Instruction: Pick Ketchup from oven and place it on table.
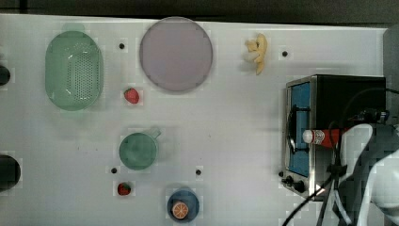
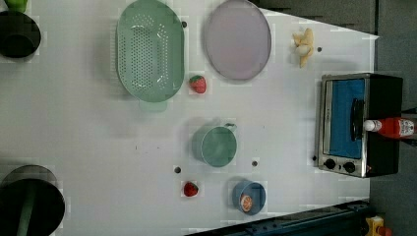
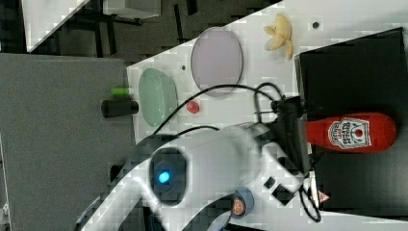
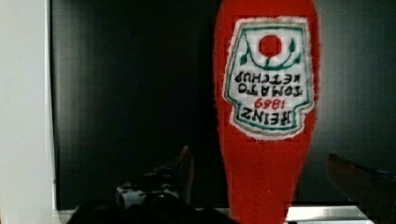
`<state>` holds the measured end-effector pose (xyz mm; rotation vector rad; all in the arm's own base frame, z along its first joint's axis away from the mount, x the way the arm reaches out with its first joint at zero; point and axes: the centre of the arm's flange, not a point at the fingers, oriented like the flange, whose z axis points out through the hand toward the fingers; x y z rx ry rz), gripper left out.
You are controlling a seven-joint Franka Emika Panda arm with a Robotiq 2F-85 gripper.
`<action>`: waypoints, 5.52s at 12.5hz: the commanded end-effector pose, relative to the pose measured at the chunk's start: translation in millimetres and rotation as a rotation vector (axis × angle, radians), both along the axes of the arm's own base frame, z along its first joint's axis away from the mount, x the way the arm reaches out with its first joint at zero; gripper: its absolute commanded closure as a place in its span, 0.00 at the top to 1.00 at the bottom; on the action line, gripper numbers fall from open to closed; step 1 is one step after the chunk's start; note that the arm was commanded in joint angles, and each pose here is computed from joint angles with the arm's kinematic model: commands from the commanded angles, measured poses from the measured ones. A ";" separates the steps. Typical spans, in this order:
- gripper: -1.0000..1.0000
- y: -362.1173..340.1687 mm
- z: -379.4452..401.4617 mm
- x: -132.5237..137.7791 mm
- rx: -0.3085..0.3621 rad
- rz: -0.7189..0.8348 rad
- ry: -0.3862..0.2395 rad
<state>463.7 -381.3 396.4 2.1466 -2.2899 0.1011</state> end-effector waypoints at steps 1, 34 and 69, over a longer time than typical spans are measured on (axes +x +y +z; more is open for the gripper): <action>1.00 -21.7 -3.5 -2.9 -0.045 -0.017 -0.018; 0.64 375.3 141.2 106.9 0.091 0.798 0.096; 1.00 372.3 232.6 35.6 0.093 0.657 0.083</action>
